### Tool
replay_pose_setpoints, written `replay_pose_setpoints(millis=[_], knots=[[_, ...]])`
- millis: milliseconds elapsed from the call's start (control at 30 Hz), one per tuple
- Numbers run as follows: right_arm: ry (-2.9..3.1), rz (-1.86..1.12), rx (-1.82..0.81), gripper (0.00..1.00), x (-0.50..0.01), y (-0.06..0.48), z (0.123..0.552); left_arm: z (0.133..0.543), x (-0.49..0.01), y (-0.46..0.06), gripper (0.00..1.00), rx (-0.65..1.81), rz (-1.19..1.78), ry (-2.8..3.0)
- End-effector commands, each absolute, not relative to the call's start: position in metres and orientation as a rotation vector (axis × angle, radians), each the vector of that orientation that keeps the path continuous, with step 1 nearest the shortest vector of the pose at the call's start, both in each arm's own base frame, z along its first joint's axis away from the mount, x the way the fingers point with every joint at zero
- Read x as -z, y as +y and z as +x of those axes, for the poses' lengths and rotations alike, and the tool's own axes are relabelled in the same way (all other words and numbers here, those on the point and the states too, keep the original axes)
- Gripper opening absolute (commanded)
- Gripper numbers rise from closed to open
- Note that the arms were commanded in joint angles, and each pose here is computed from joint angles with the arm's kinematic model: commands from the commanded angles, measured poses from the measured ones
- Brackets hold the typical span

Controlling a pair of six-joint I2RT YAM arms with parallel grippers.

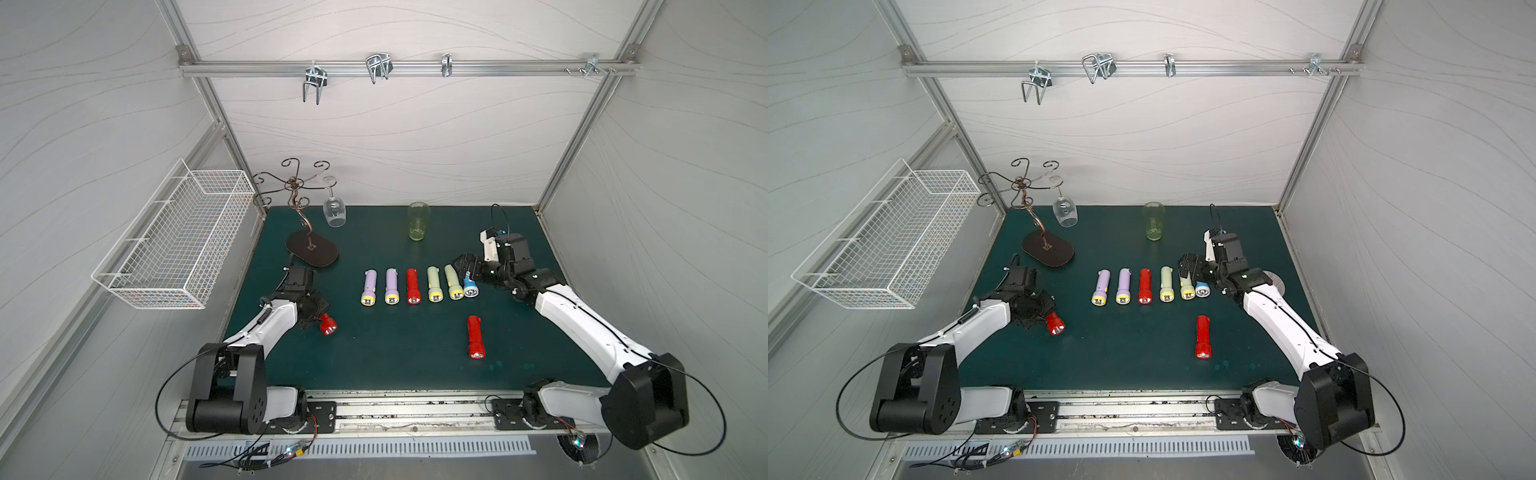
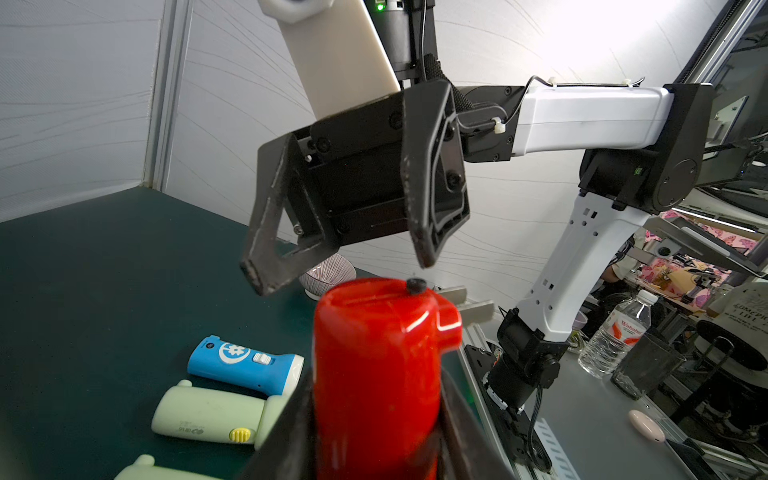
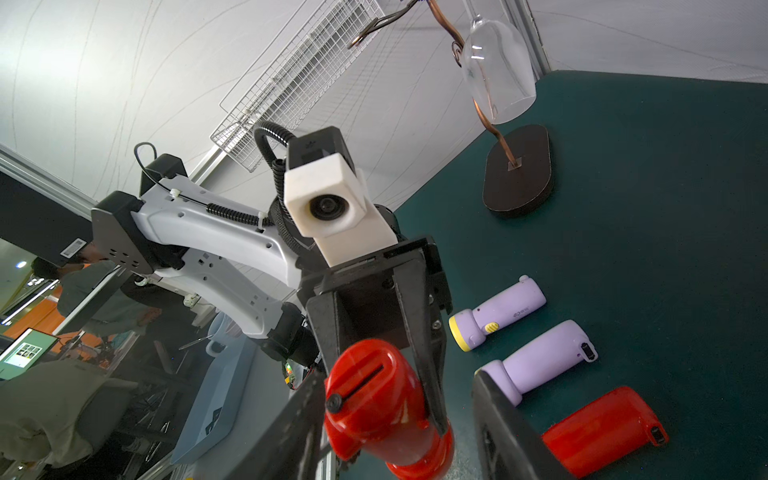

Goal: Close the plug at the bottom of the flashlight
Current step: Pick up the flashlight from the center of the board, then close the plug of the flashlight.

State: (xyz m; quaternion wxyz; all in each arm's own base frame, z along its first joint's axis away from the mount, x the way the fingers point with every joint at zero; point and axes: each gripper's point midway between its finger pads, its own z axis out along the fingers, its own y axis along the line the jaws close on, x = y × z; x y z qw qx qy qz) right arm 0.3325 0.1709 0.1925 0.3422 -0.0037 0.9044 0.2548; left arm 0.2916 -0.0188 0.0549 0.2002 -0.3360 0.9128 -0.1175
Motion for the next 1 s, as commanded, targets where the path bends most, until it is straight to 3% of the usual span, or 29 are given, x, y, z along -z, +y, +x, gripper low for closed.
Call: replay_pose_setpoints(millis=[0,133,367,700,967], knots=[[2.36,0.05,-0.653,0.99,-0.198,0.167,0.339,0.33,-0.11,-0.039,0.0,0.489,-0.745,2.407],[2.37,0.114,-0.609,0.99,-0.198,0.159,0.34,0.348,-0.149,-0.069,0.0,0.62,-0.574,2.284],[2.365,0.134,-0.746,0.99,-0.209,0.173,0.337,0.37,-0.208,-0.13,0.0,0.55,-0.113,2.143],[2.362,0.153,-1.236,0.94,-0.236,0.225,0.322,0.365,-0.23,-0.209,0.0,0.428,0.47,1.821],[2.314,0.027,-1.367,0.92,-0.261,0.249,0.307,0.348,-0.243,-0.253,0.0,0.303,0.752,1.583]])
